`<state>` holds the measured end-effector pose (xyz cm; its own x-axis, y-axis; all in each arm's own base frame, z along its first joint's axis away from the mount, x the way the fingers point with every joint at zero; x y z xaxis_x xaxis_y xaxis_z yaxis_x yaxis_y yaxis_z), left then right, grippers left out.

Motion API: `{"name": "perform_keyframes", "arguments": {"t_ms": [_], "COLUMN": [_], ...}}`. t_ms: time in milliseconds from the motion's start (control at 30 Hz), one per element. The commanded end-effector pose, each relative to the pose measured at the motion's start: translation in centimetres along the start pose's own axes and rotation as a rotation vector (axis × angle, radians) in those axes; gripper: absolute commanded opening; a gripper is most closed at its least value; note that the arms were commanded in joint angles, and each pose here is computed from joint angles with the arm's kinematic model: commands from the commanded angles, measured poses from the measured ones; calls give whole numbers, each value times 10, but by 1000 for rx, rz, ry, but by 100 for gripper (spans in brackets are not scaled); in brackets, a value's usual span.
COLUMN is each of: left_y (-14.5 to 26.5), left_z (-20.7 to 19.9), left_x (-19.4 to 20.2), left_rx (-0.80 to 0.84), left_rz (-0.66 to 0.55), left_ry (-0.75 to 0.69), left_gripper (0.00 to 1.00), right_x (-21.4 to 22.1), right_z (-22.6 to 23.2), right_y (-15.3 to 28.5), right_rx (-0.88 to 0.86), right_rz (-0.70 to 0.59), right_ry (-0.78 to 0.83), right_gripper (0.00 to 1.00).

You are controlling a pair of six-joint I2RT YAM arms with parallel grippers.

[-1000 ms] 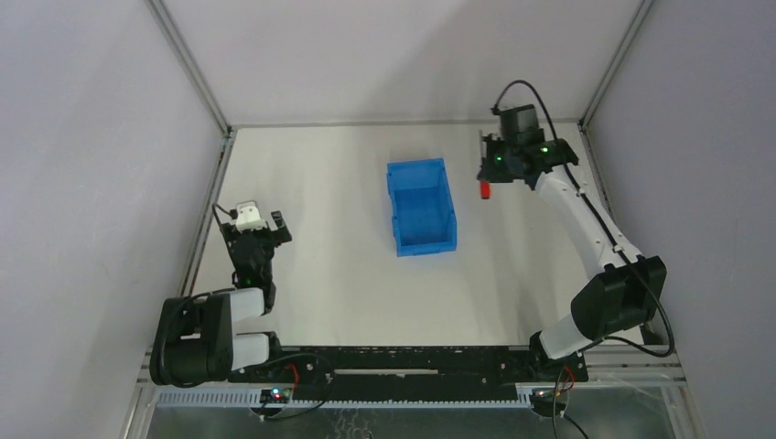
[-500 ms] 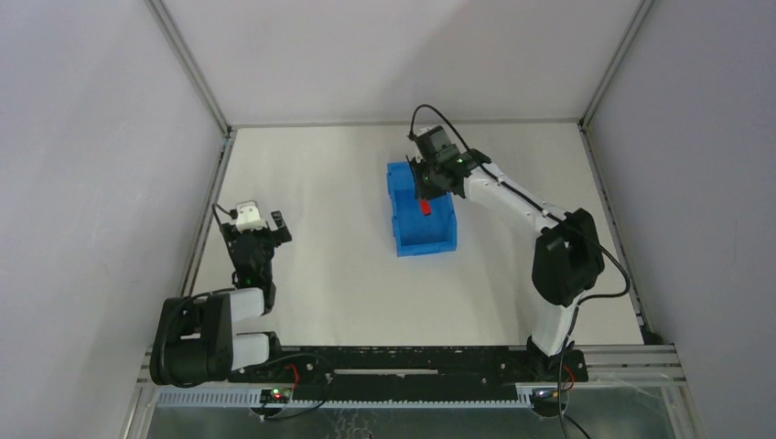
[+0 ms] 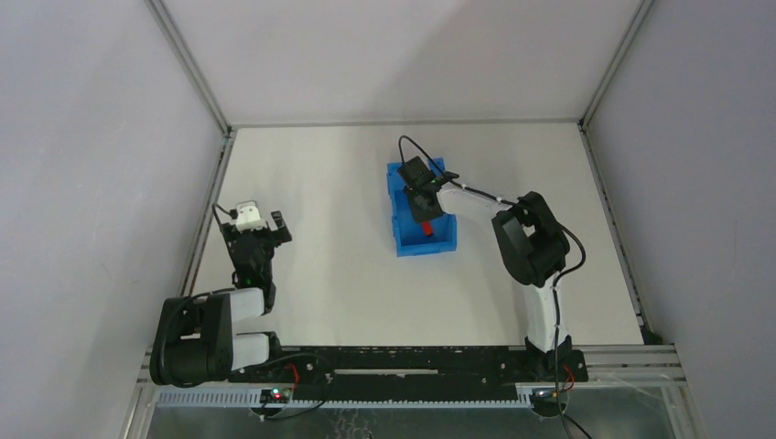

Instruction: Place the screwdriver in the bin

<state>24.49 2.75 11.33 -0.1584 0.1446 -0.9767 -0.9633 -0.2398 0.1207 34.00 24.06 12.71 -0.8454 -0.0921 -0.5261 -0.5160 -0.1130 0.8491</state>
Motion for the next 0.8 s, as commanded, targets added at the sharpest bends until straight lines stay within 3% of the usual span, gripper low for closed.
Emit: {"name": "perform_keyframes", "arguments": {"t_ms": [0,167,500,767], "left_y": [-9,-9,-9,-9], "left_z": [2,2,2,2], "left_x": [-24,-24,-24,-24], "left_rx": [-19,-17,-18,-18], "left_rz": [-108,-109,-108,-107], "left_ry": [13,13,13,13], "left_gripper": [100,100,100,100], "right_x": [-6,-18,-48,-67], "right_z": [5,7,1,-53], "right_y": [-3,26,125,164], "right_rx": [30,8,-116,-121], "right_rz": [-60,-108,-241,-330], "right_ry": [-55,-66,-68,-132], "right_gripper": [42,53,66,87]}}
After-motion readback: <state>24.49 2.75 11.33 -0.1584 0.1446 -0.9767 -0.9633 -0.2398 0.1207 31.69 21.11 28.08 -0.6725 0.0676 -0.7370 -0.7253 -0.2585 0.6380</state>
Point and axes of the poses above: each gripper's point midway between its finger pads, its own y axis back along the fingers, its own z axis along the line the jaws close on, x = y × z, the point moved 10 cm from there along y, back along the fingers, and after that the axes turned 11 degrees about -y, right-handed, at the moved point
